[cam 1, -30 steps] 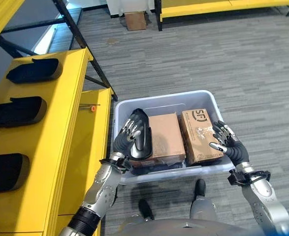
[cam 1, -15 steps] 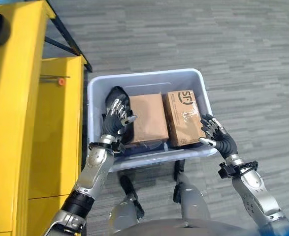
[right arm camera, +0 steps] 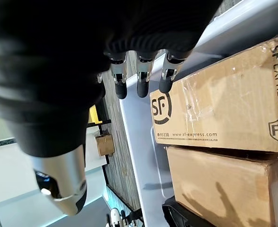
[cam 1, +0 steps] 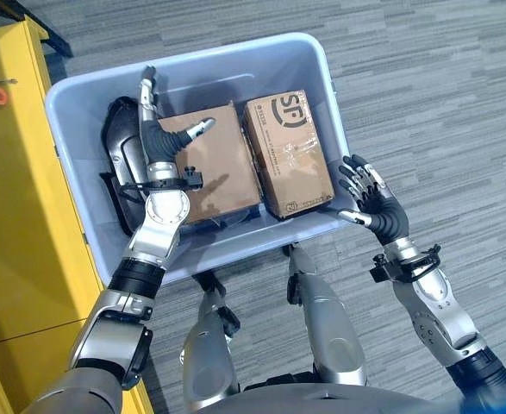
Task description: Move parts from the plastic box to the shelf.
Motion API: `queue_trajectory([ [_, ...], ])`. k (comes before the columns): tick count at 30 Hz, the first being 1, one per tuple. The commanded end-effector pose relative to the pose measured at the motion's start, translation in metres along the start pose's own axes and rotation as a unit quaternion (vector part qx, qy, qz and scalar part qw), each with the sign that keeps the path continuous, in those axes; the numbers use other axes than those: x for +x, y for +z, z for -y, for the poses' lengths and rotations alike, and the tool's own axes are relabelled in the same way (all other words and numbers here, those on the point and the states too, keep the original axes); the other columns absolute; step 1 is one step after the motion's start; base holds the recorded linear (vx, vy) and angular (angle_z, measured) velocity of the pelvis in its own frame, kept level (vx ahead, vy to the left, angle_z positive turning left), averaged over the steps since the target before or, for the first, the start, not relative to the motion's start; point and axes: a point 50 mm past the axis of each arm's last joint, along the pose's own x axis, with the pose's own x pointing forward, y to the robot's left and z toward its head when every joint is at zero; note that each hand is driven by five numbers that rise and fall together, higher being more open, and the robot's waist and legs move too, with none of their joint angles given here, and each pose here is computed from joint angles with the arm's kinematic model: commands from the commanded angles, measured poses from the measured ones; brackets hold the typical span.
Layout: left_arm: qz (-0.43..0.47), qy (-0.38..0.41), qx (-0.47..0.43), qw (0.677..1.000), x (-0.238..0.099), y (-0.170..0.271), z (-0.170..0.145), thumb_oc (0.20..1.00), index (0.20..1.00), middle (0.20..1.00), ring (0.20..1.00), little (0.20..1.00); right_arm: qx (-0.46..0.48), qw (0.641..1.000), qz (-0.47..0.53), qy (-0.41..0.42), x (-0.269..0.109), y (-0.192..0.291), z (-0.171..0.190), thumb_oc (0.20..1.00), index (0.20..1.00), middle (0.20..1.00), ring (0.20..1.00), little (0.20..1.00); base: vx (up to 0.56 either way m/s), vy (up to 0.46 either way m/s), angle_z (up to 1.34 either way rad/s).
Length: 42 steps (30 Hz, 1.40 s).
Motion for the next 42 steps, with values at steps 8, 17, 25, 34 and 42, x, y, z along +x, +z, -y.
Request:
queue_trajectory([
  [8,0.137,0.104,0.088,0.981,0.014,0.032,-0.04,1.0,1.0,1.0,1.0,1.0,0.002,0.997,0.072,0.022,-0.004,0.025,-0.005,1.0,1.0,1.0,1.0,1.0,0.0,0.0,0.0],
  [17,0.135,0.127,0.106,0.977,0.007,0.029,-0.054,1.0,1.0,1.0,1.0,1.0,0.001,0.997,0.069,0.027,-0.001,0.025,-0.006,1.0,1.0,1.0,1.0,1.0,0.0,-0.01,0.05],
  [25,0.094,0.123,0.108,0.982,0.0,0.015,-0.058,1.0,1.0,1.0,1.0,1.0,0.002,0.997,0.07,0.029,0.002,0.025,-0.006,1.0,1.0,1.0,1.0,1.0,-0.01,-0.002,0.06],
  [34,0.01,0.113,0.093,0.989,-0.01,-0.015,-0.059,1.0,1.0,1.0,1.0,1.0,0.002,0.997,0.066,0.032,0.001,0.024,-0.007,1.0,1.0,1.0,1.0,1.0,0.0,0.0,0.04],
  [42,-0.116,0.143,0.043,0.982,-0.038,-0.053,-0.07,1.0,1.0,1.0,1.0,1.0,-0.004,0.998,0.058,0.023,-0.002,0.023,-0.005,1.0,1.0,1.0,1.0,1.0,0.0,0.001,0.03],
])
